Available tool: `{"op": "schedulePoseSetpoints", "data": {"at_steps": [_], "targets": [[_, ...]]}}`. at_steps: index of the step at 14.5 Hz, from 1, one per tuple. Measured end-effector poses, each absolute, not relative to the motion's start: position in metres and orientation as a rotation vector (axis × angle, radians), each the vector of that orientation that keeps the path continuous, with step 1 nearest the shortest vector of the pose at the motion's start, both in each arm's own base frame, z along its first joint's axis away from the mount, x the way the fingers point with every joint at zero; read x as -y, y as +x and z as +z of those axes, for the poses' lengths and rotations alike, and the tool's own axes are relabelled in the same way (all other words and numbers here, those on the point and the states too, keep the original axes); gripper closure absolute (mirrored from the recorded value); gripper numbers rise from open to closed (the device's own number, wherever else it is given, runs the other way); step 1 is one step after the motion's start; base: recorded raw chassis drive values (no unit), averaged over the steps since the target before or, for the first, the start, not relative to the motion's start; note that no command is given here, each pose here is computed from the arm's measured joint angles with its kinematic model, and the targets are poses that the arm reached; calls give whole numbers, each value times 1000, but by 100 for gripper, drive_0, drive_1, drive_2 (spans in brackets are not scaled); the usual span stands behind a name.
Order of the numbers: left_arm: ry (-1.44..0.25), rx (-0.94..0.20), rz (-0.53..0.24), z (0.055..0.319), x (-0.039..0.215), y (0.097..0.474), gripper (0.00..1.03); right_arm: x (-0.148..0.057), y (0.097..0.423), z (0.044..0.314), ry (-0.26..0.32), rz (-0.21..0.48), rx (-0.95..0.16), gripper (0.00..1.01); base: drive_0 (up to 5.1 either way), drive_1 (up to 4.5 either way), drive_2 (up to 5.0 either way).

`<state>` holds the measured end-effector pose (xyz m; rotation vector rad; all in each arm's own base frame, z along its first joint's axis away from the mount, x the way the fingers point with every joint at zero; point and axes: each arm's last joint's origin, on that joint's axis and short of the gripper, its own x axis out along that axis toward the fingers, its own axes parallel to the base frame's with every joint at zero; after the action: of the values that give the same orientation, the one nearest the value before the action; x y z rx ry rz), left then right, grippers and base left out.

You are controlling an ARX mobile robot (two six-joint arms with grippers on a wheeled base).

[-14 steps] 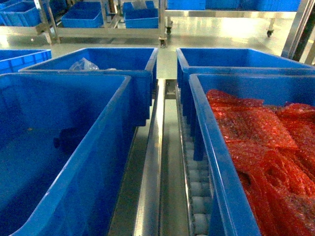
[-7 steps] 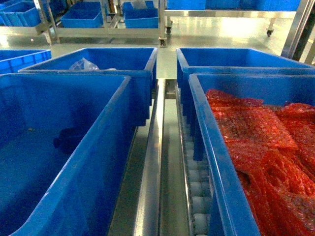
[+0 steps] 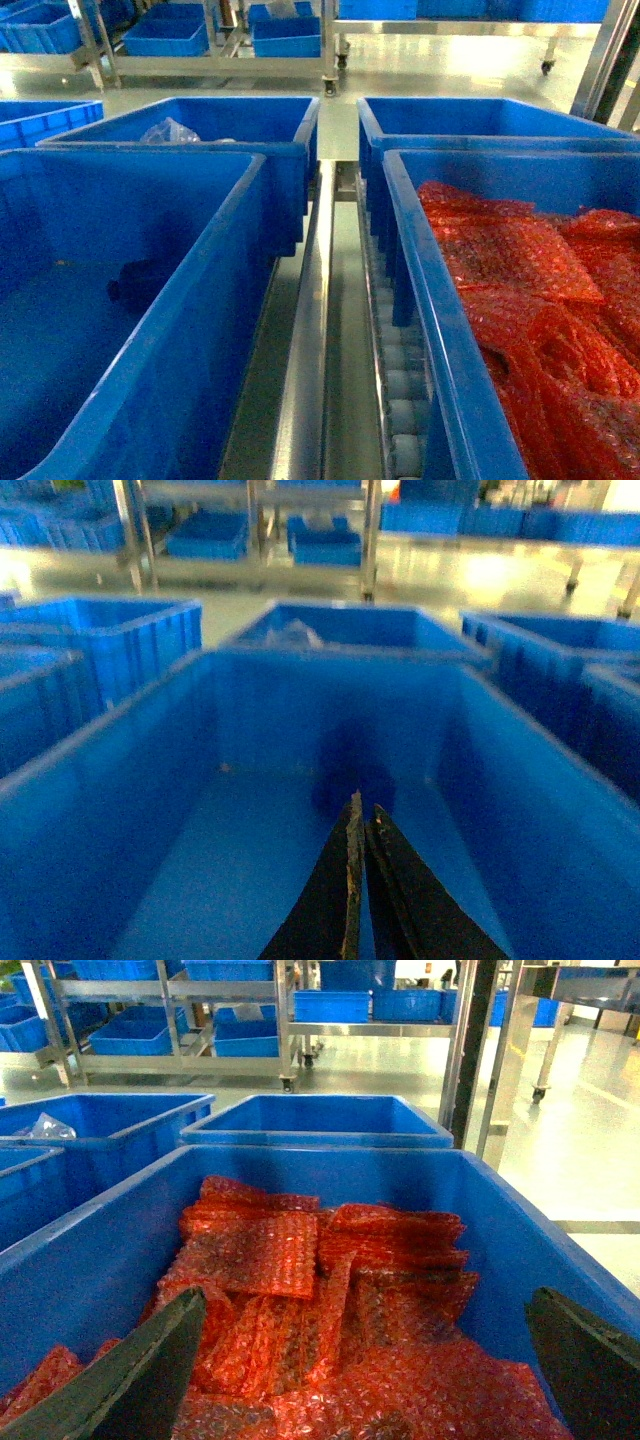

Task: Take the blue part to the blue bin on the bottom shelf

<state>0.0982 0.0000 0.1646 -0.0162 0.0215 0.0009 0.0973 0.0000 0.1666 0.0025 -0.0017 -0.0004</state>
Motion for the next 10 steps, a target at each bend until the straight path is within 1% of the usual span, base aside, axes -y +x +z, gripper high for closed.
{"op": "schedulePoseSetpoints", "data": {"at_steps": [1, 2, 6, 7, 10], "targets": [[-15, 21, 2, 170, 0, 97, 101, 0, 97, 167, 3, 0, 3, 3, 0, 0, 0], [-14, -6, -1, 166, 0, 97, 101, 0, 97, 167, 2, 0, 1, 3, 0, 0, 0], [-14, 1, -1, 167, 0, 97, 101, 0, 97, 167, 2, 0, 2, 3, 0, 0, 0], [-14, 0, -1, 166, 0, 97, 97, 0, 97, 167, 3, 0, 2, 3, 0, 0, 0], [-14, 0, -1, 167, 0, 97, 58, 0, 97, 167, 3, 0, 2, 3, 0, 0, 0]]}}
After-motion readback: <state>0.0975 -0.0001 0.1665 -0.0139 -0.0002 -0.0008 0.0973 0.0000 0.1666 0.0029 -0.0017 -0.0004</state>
